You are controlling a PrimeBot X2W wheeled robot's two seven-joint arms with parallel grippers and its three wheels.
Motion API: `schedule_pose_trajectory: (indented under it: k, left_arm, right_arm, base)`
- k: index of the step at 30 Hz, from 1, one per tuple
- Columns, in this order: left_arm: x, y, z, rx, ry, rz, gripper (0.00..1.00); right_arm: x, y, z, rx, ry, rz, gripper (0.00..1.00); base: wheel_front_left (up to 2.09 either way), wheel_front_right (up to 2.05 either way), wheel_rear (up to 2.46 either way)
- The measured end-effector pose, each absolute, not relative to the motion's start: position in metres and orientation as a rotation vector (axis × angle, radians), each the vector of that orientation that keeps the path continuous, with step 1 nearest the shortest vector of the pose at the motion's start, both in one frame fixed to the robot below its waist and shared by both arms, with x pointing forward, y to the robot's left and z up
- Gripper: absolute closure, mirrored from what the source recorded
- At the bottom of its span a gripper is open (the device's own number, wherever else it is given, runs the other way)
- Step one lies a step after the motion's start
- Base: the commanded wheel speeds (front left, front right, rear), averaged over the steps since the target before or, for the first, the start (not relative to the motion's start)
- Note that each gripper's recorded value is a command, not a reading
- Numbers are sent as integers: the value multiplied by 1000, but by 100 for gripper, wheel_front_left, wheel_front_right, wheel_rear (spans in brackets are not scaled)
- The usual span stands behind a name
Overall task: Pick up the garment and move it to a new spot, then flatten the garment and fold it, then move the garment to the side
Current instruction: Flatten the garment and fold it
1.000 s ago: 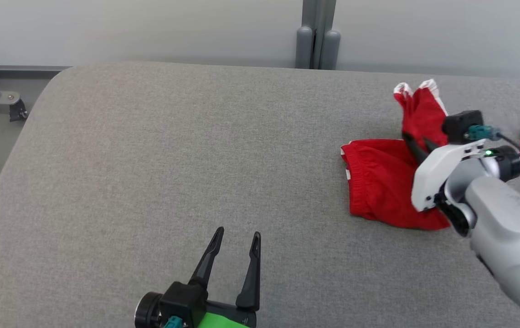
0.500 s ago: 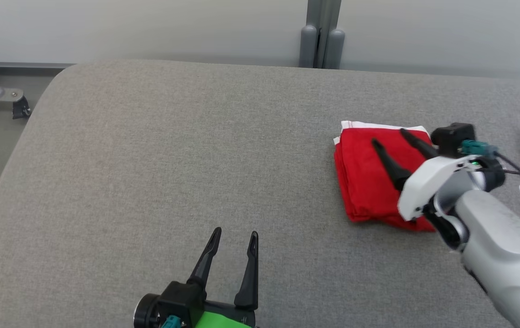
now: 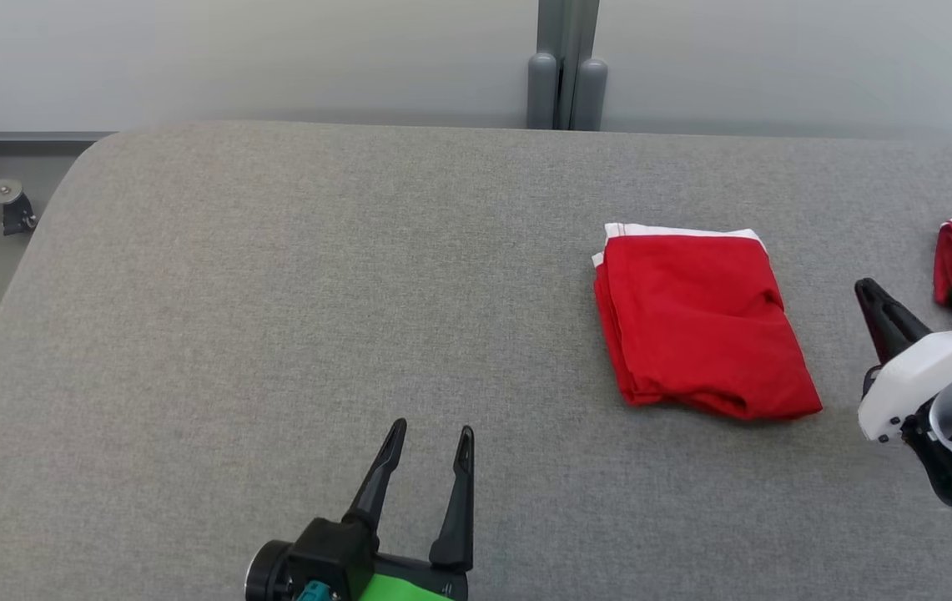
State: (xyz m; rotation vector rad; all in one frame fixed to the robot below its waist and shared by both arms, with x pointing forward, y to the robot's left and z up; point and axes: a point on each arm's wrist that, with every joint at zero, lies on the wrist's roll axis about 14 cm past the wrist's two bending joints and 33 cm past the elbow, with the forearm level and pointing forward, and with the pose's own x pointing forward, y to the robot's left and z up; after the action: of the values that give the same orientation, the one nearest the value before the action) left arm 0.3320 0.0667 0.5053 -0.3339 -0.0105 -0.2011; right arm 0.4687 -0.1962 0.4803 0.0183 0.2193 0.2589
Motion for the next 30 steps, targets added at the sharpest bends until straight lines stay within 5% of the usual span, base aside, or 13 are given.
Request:
schedule_pose_trajectory:
  k: [17,26,28,29,30]
  left_arm:
    - [329,83,498,-324,4,-145,0]
    - [321,88,503,-323,-19,-132,0]
    - [320,92,503,-323,-20,-120,0]
    - [320,95,504,-317,-26,-111,0]
    - [320,98,505,-310,-30,-99,0]
  right_arm:
    - [411,-32,404,113,477,629,100]
    - [381,-3,428,164,357,724,100]
    - [383,-12,438,167,306,702,66]
    - [384,-18,442,165,281,688,0]
    - [385,-26,447,155,256,673,0]
  base:
    - [0,0,0]
    - [0,0,0]
    - [0,0,0]
    - [0,0,0]
    - [0,0,0]
